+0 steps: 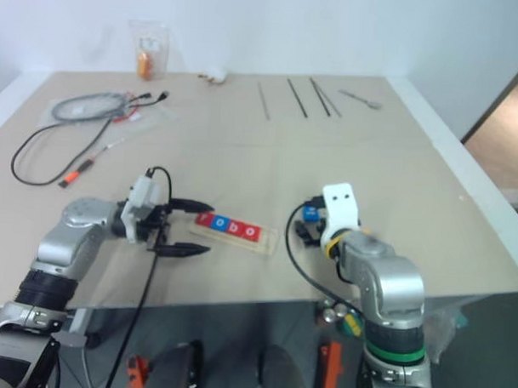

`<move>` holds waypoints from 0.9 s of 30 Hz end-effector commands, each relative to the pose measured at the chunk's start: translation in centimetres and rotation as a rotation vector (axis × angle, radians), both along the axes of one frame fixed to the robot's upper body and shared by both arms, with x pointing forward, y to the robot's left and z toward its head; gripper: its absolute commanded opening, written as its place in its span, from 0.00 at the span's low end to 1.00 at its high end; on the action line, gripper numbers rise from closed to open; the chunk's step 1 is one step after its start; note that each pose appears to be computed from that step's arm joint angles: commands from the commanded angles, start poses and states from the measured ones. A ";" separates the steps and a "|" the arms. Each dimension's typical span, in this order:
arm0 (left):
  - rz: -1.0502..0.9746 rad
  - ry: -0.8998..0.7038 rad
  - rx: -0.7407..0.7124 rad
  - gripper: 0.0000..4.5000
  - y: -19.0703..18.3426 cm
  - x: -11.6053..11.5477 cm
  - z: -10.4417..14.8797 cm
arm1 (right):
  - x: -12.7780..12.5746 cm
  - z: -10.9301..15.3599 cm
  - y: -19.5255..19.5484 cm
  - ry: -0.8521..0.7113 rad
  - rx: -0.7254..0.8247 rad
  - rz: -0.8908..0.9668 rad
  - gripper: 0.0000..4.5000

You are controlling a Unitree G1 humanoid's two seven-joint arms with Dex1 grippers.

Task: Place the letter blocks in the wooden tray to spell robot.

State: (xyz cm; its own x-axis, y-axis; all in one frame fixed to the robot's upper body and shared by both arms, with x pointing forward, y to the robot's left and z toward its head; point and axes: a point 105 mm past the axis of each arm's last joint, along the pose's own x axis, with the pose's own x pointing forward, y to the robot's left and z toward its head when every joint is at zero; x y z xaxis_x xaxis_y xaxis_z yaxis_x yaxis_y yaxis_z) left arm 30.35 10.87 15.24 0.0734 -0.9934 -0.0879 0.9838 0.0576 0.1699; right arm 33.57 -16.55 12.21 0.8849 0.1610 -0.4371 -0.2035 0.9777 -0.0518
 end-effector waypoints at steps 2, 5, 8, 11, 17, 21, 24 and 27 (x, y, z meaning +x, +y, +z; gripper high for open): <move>-0.009 -0.044 -0.008 1.00 -0.1 0.0 1.0 | 0.8 0.9 -0.4 -0.047 0.005 -0.030 1.00; -0.007 -0.044 -0.009 1.00 -0.1 0.0 0.9 | 1.1 0.8 -0.1 -0.047 0.010 -0.029 1.00; -0.004 -0.045 -0.010 1.00 -0.1 0.0 1.0 | 1.0 0.7 0.3 -0.047 0.019 -0.014 0.88; -0.001 -0.045 -0.010 1.00 -0.1 0.0 0.9 | 1.0 0.7 0.1 -0.054 0.016 -0.012 0.66; 0.007 -0.046 -0.012 1.00 0.1 0.1 1.0 | 1.1 1.0 -0.4 -0.061 0.003 0.007 0.26; 0.012 -0.048 -0.015 1.00 0.2 0.2 1.3 | 1.0 1.5 -0.6 -0.076 -0.030 0.098 0.26; 0.011 -0.049 -0.013 1.00 0.3 0.3 1.4 | -0.1 1.7 0.1 -0.069 -0.055 0.292 0.26; 0.007 -0.050 -0.007 1.00 0.4 0.3 1.4 | -1.7 2.1 0.1 -0.083 -0.163 0.546 0.26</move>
State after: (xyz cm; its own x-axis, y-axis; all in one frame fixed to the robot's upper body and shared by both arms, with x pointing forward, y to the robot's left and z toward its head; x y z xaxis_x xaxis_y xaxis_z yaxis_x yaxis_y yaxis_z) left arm 30.48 10.97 15.41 0.0815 -0.9927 -0.0889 0.9825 0.0650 0.1748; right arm 32.73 -17.44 12.52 0.7805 0.4116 -0.4705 -0.5377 0.8259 -0.1695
